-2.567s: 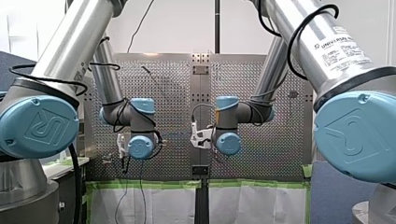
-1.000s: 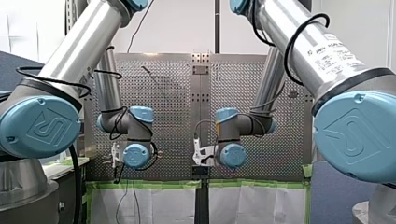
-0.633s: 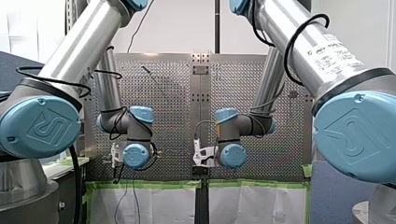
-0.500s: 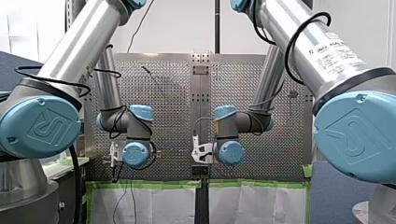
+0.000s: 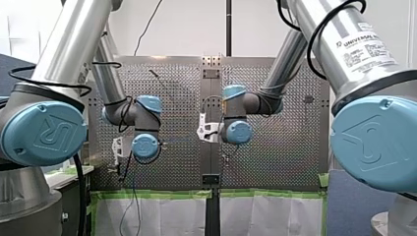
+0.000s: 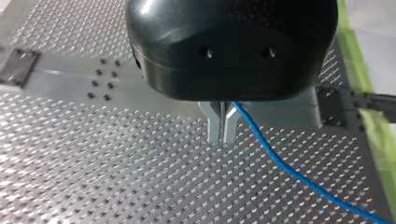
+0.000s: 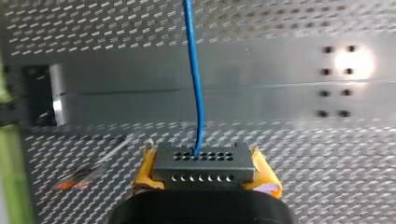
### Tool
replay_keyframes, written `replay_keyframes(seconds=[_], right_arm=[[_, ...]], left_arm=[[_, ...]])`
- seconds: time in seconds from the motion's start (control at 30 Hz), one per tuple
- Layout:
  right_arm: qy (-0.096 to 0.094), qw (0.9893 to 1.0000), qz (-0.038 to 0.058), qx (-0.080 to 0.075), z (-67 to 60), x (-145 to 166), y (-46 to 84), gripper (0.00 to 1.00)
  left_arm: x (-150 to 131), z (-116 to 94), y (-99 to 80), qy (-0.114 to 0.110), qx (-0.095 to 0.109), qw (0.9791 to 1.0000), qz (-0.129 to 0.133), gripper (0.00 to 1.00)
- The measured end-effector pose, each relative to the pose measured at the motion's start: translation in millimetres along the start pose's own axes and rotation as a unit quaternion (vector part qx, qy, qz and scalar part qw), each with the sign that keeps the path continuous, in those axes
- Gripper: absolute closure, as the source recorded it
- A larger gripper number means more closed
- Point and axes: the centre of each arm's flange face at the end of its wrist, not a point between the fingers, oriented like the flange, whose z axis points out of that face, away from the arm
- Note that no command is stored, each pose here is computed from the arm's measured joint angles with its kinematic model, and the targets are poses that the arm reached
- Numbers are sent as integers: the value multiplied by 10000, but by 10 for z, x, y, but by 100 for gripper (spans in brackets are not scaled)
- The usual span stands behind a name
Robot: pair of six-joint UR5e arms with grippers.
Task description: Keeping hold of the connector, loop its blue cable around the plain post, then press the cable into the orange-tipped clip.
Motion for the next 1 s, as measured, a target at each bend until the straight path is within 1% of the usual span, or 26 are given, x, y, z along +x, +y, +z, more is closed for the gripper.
replay_keyframes(seconds=[0.13, 0.27, 0.37, 0.57, 0.67, 0.77, 0.8, 0.87, 0.9, 0.97, 1.0], right_arm=[[193, 9998, 43, 36, 86, 339, -50, 98], [371, 9993, 76, 64, 149, 661, -85, 98], [519, 9986, 101, 92, 189, 936, -104, 98], [777, 9967, 137, 177, 229, 1433, -133, 98], [913, 9954, 154, 231, 234, 1700, -140, 98], [1048, 9940, 168, 278, 230, 1968, -132, 98], [1100, 9933, 173, 297, 227, 2073, -125, 98], [1177, 9924, 178, 323, 218, 2229, -113, 98], [1231, 9917, 181, 336, 210, 2334, -103, 98], [1315, 9905, 190, 353, 196, 2491, -85, 98], [1389, 9894, 209, 363, 187, 2603, -73, 98]], left_arm=[[-207, 85, -61, -150, -176, 9996, -130, 93], [-434, 174, -146, -302, -263, 9989, -256, 93], [-641, 245, -212, -433, -335, 9978, -374, 93], [-1074, 363, -318, -687, -471, 9947, -602, 93], [-1302, 405, -355, -812, -564, 9925, -717, 93], [-1525, 433, -375, -932, -687, 9897, -840, 93], [-1618, 443, -382, -982, -736, 9885, -889, 93], [-1755, 455, -390, -1049, -789, 9868, -953, 93], [-1850, 463, -397, -1097, -812, 9856, -998, 93], [-1978, 472, -404, -1155, -835, 9842, -1051, 93], [-2063, 478, -408, -1197, -845, 9832, -1088, 91]])
